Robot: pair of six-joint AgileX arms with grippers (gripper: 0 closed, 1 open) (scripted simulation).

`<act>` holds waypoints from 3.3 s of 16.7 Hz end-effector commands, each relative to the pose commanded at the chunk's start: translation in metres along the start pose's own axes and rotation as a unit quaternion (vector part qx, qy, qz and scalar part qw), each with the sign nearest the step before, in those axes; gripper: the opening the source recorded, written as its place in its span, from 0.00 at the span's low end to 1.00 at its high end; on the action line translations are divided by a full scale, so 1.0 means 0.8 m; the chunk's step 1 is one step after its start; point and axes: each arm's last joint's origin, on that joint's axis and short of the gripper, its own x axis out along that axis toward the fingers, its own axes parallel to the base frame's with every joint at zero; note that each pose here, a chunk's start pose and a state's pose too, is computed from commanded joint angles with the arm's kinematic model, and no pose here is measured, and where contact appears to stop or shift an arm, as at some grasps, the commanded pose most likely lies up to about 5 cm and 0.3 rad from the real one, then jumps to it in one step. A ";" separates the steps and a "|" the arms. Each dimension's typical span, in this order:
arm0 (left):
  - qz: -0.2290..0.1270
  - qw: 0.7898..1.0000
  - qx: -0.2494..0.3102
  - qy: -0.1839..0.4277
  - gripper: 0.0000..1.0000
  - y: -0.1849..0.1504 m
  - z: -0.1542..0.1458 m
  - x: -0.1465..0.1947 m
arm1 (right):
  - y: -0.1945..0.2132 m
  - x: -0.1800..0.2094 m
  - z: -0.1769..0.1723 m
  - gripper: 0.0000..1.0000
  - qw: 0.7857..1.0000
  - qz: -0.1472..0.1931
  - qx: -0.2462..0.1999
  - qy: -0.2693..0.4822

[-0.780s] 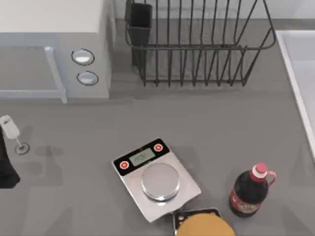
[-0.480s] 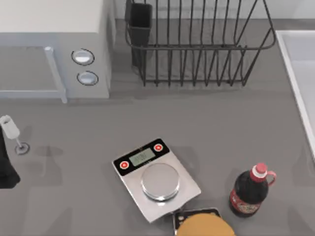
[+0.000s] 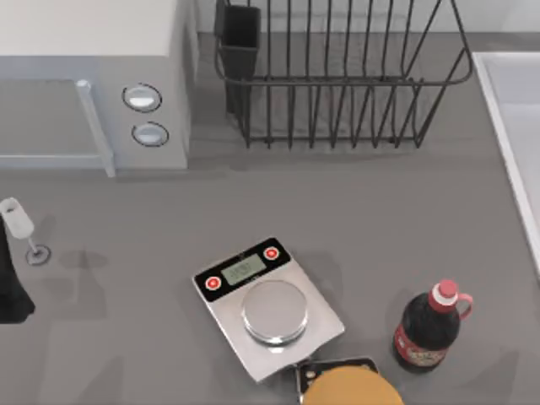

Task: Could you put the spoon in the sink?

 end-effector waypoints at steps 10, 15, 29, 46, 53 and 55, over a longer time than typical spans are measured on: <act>0.000 1.000 0.000 0.000 1.00 0.000 0.000 0.000 | -0.064 0.051 0.042 1.00 0.930 0.070 0.008 0.360; 0.000 1.000 0.000 0.000 1.00 0.000 0.000 0.000 | -0.069 0.055 0.045 1.00 0.924 0.076 0.010 0.375; 0.000 1.000 0.000 0.000 1.00 0.000 0.000 0.000 | -0.051 0.143 -0.040 1.00 0.924 0.076 0.009 0.374; 0.000 1.000 0.000 0.000 1.00 0.000 0.000 0.000 | -0.051 0.144 -0.041 0.02 0.924 0.076 0.010 0.375; 0.000 1.000 0.000 0.000 1.00 0.000 0.000 0.000 | -0.051 0.144 -0.041 0.00 0.924 0.076 0.010 0.375; 0.000 1.000 0.000 0.000 1.00 0.000 0.000 0.000 | -0.056 0.127 -0.020 0.00 0.931 0.076 0.012 0.357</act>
